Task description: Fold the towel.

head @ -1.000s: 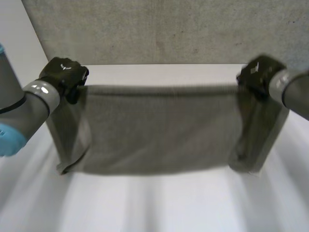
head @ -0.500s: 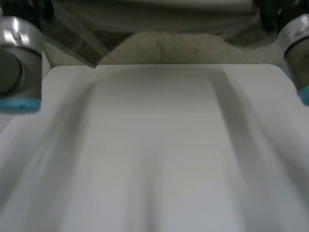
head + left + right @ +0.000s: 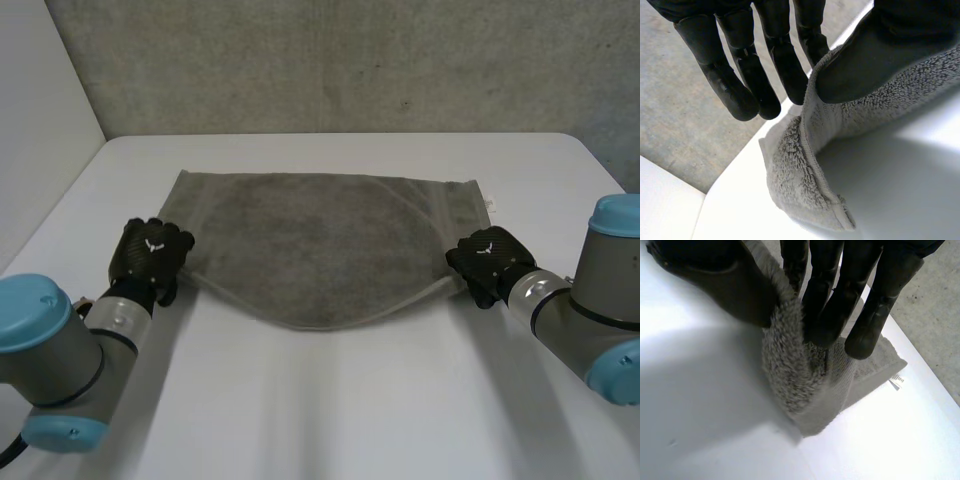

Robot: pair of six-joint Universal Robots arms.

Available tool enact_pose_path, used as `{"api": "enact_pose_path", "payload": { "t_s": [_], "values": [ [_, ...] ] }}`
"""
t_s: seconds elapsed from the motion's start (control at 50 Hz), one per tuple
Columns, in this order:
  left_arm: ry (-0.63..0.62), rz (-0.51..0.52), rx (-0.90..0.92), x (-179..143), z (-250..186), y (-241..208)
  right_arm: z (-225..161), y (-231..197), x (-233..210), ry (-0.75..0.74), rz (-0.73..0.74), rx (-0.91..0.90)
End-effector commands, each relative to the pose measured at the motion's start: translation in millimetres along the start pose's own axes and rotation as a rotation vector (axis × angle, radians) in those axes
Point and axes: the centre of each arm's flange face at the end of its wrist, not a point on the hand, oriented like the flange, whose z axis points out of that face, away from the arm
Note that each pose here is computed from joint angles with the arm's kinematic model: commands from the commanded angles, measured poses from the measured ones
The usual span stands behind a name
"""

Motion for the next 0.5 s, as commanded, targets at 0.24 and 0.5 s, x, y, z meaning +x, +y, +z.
{"api": "enact_pose_path", "payload": {
  "t_s": [0.24,0.5],
  "values": [
    [0.013,0.110,-0.024,3.4,-8.6,4.5,-18.7,-3.1,9.0,0.024,0.033,-0.002],
    [0.016,0.109,-0.026,3.9,-10.7,4.5,-16.7,-1.3,18.2,0.043,0.040,-0.002]
  ]
}}
